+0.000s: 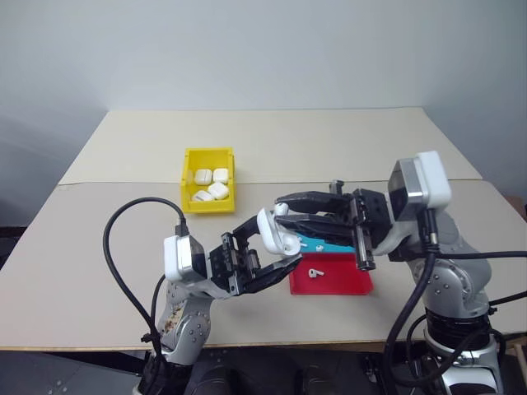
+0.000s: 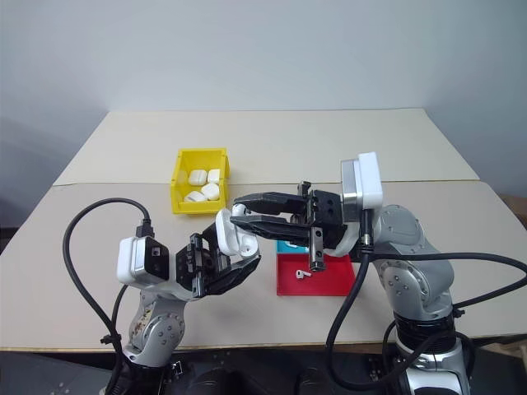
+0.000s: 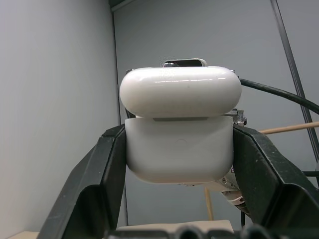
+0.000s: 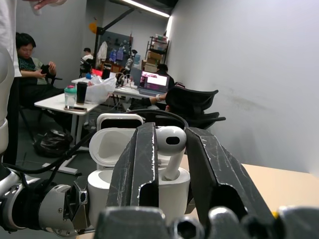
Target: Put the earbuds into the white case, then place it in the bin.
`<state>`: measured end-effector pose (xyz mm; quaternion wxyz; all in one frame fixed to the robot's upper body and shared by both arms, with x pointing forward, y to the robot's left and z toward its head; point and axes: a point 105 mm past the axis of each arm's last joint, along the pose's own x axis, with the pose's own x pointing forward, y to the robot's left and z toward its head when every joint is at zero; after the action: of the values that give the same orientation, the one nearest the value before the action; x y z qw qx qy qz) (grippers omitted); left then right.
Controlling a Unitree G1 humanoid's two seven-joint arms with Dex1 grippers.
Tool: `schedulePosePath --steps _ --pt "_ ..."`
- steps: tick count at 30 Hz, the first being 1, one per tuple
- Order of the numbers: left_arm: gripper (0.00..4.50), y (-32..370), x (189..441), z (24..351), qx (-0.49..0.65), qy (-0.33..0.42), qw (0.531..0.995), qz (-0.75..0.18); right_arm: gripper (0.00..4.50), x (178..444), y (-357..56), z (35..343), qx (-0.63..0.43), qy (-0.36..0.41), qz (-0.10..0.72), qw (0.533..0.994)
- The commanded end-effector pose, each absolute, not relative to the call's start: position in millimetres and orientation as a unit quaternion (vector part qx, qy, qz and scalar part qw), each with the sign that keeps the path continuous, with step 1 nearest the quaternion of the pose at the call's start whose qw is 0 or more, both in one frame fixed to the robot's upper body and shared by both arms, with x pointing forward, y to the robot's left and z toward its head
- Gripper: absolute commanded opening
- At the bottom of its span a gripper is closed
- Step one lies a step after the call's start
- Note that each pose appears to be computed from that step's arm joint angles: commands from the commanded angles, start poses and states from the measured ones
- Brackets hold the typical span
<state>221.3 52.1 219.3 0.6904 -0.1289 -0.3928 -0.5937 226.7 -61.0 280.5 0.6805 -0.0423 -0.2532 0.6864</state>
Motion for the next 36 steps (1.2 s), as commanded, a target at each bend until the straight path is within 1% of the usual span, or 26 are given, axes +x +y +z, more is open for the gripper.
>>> schedulePosePath --steps 1,4,6,8,16,19,22,23,25,27,29,33,36 --pt "2.84 50.6 213.9 229.6 -0.118 -0.411 0.677 -0.600 0.63 221.9 -60.3 285.0 -0.060 -0.272 0.687 0.672" --pt "2.84 50.4 214.2 229.6 -0.117 -0.411 0.677 -0.599 0.63 216.6 -59.5 281.6 -0.069 -0.270 0.698 0.660" --pt "2.84 50.2 214.6 229.8 -0.116 -0.411 0.678 -0.598 1.38 213.8 -59.0 278.7 -0.080 -0.267 0.704 0.653" --pt "2.84 50.3 215.1 229.8 -0.115 -0.410 0.680 -0.597 1.95 215.2 -58.3 276.3 -0.094 -0.266 0.699 0.657" --pt "2.84 50.8 217.8 227.8 -0.112 -0.409 0.684 -0.593 1.95 216.7 -61.7 275.5 -0.108 -0.273 0.692 0.660" --pt "2.84 58.9 223.8 211.7 -0.071 -0.392 0.698 -0.595 1.95 220.3 -74.8 287.4 -0.111 -0.280 0.681 0.667" --pt "2.84 76.3 228.0 184.4 -0.031 -0.364 0.713 -0.599 1.95 235.2 -90.8 292.2 -0.154 -0.227 0.669 0.690" --pt "2.84 82.8 223.5 174.5 -0.023 -0.352 0.720 -0.598 1.95 255.8 -96.0 285.9 -0.213 -0.165 0.644 0.716" --pt "2.84 91.1 216.7 160.6 -0.004 -0.334 0.726 -0.601 1.95 283.3 -110.2 273.9 -0.309 -0.077 0.597 0.736" --pt "2.84 97.0 214.7 150.2 0.013 -0.325 0.729 -0.602 1.95 298.1 -119.6 260.8 -0.386 -0.018 0.578 0.719" --pt "2.84 101.9 213.2 140.3 0.029 -0.315 0.731 -0.605 1.95 311.4 -127.7 245.3 -0.462 0.033 0.566 0.682" --pt "2.84 104.3 210.9 132.6 0.037 -0.307 0.733 -0.606 1.95 333.4 -124.7 229.0 -0.523 0.086 0.565 0.632" --pt "2.84 103.0 210.1 131.4 0.036 -0.307 0.735 -0.603 1.95 344.4 -113.0 220.0 -0.539 0.103 0.573 0.609"
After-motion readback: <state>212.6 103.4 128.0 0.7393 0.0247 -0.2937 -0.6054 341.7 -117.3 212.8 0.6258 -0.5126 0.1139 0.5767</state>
